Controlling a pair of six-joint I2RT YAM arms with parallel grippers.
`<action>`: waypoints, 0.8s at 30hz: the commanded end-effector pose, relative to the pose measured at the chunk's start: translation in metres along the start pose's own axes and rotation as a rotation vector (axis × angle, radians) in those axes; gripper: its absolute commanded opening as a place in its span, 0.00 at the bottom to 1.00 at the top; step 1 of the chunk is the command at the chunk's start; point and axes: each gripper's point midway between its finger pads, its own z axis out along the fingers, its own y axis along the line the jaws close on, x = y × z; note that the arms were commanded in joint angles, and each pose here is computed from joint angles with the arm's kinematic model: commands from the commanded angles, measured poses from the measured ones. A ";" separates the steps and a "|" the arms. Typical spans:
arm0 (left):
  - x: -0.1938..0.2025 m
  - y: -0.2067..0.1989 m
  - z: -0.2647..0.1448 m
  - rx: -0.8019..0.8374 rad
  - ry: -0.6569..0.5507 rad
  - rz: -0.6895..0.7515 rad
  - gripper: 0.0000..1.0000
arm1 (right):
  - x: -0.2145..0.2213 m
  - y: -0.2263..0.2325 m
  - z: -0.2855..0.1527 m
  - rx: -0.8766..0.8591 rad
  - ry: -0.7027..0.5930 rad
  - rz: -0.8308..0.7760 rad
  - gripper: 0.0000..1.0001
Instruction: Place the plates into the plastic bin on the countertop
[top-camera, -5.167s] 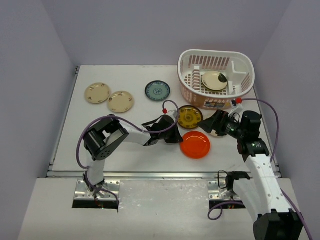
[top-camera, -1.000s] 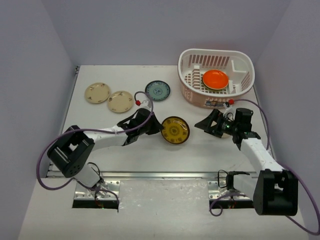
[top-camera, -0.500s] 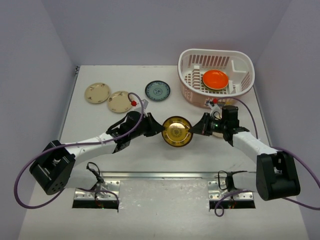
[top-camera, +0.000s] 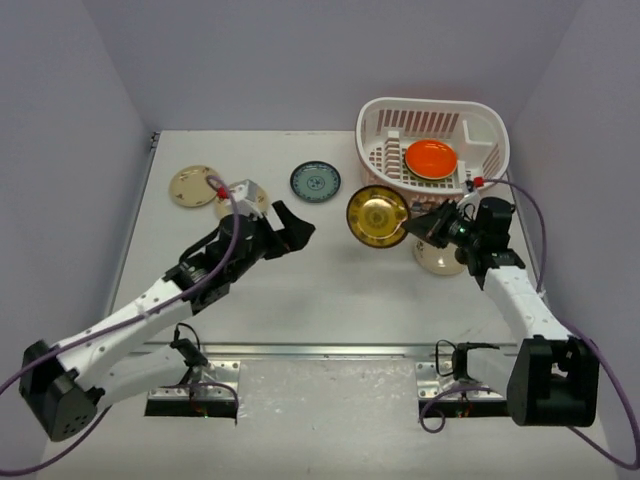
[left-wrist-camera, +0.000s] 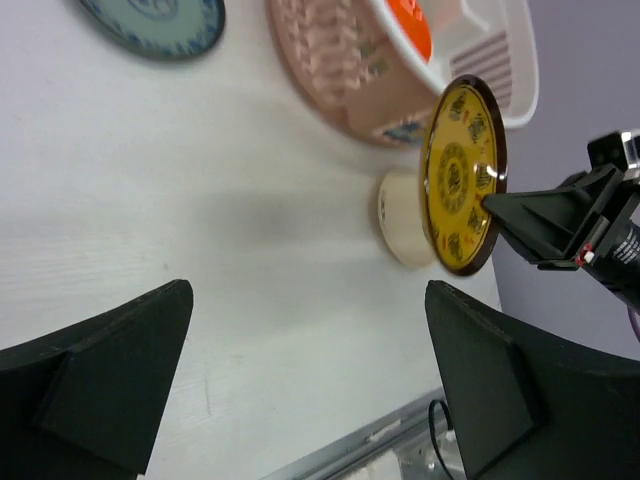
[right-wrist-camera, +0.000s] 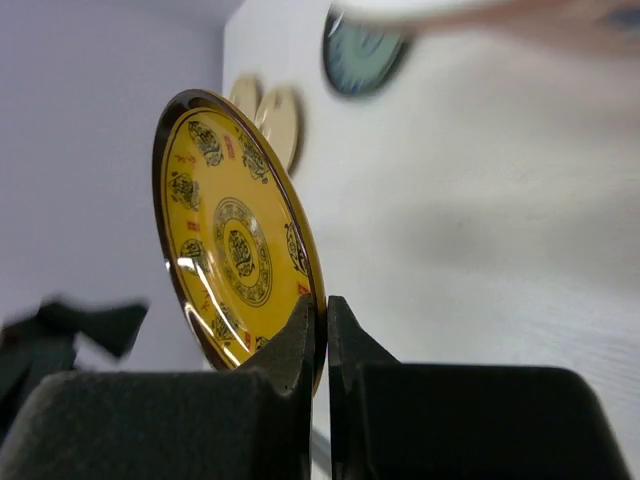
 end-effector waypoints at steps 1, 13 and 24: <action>-0.040 0.040 -0.060 -0.185 -0.142 0.097 1.00 | -0.120 -0.010 -0.021 0.239 -0.438 0.153 0.00; 0.003 0.054 -0.070 -0.121 0.017 0.225 1.00 | -0.255 -0.101 0.028 0.663 -0.776 0.439 0.00; -0.007 0.042 -0.086 -0.049 -0.037 0.207 1.00 | -0.277 -0.147 0.093 0.723 -0.687 0.354 0.23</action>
